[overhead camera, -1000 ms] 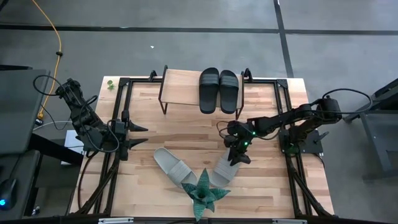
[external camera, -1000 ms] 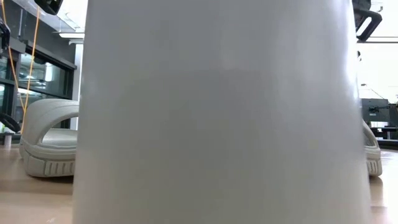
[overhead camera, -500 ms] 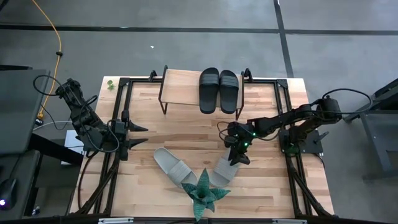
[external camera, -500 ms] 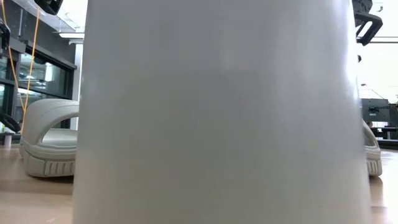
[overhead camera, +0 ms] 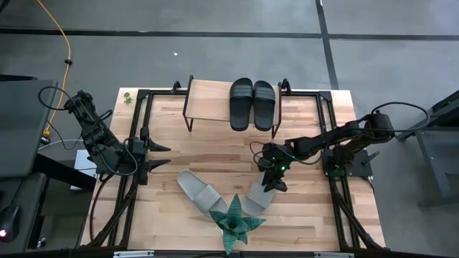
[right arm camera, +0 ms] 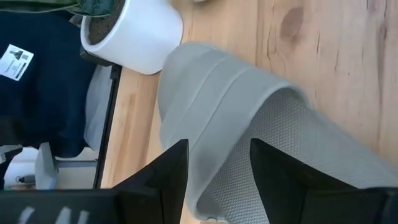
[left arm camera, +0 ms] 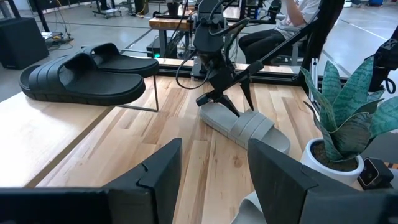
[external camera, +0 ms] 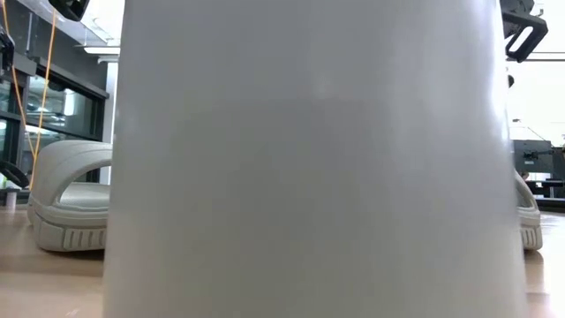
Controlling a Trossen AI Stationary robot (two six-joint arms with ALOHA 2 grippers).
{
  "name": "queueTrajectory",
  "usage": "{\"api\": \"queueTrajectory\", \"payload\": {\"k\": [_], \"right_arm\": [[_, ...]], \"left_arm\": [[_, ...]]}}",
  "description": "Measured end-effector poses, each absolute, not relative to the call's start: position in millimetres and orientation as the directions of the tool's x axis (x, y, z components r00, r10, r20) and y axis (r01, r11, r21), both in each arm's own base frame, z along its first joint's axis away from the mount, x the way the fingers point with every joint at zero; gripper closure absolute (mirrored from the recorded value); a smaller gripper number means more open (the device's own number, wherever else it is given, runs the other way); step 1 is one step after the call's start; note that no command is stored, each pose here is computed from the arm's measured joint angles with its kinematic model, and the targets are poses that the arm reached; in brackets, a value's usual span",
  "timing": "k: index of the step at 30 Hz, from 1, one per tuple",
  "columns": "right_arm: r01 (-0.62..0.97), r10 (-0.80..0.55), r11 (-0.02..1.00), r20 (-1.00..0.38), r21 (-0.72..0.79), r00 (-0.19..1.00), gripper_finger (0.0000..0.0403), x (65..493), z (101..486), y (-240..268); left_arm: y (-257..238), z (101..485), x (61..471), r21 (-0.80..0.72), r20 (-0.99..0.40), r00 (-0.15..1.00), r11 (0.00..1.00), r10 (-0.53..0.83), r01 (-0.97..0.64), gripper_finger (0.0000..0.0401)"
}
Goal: Pick and place slides into the shelf
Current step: Put the right gray slipper on the shelf
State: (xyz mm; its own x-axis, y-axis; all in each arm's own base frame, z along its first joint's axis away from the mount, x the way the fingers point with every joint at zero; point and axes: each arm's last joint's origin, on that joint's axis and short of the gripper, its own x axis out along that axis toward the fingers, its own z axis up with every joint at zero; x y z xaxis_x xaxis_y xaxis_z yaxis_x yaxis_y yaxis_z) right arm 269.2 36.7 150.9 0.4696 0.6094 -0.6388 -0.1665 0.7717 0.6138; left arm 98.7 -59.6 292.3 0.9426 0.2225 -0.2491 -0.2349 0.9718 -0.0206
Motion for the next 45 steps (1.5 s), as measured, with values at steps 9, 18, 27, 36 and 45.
{"api": "queueTrajectory", "payload": {"k": [9, 18, 27, 36, 45], "right_arm": [[-0.185, 0.682, 0.711, -0.601, 0.678, 0.418, 0.024, 282, 123, 41], [-0.188, 0.689, 0.703, -0.592, 0.686, 0.417, 0.024, 285, 118, 41], [-0.195, 0.703, 0.69, -0.581, 0.697, 0.41, 0.0255, 285, 118, 42], [-0.247, 0.72, 0.68, -0.565, 0.69, 0.403, 0.0386, 285, 118, 43], [-0.247, 0.707, 0.694, -0.576, 0.676, 0.411, 0.0399, 285, 118, 43]], "left_arm": [[-60, 292, 99, -0.021, -0.249, 0.943, 0.972, 0.223, -0.235, 0.0231], [-60, 292, 99, -0.02, -0.249, 0.942, 0.972, 0.223, -0.235, 0.0231], [-60, 292, 99, -0.02, -0.249, 0.942, 0.972, 0.223, -0.235, 0.0231], [-60, 292, 99, -0.02, -0.249, 0.943, 0.972, 0.223, -0.235, 0.0231], [-60, 292, 99, -0.019, -0.249, 0.942, 0.972, 0.223, -0.235, 0.0231]]}}
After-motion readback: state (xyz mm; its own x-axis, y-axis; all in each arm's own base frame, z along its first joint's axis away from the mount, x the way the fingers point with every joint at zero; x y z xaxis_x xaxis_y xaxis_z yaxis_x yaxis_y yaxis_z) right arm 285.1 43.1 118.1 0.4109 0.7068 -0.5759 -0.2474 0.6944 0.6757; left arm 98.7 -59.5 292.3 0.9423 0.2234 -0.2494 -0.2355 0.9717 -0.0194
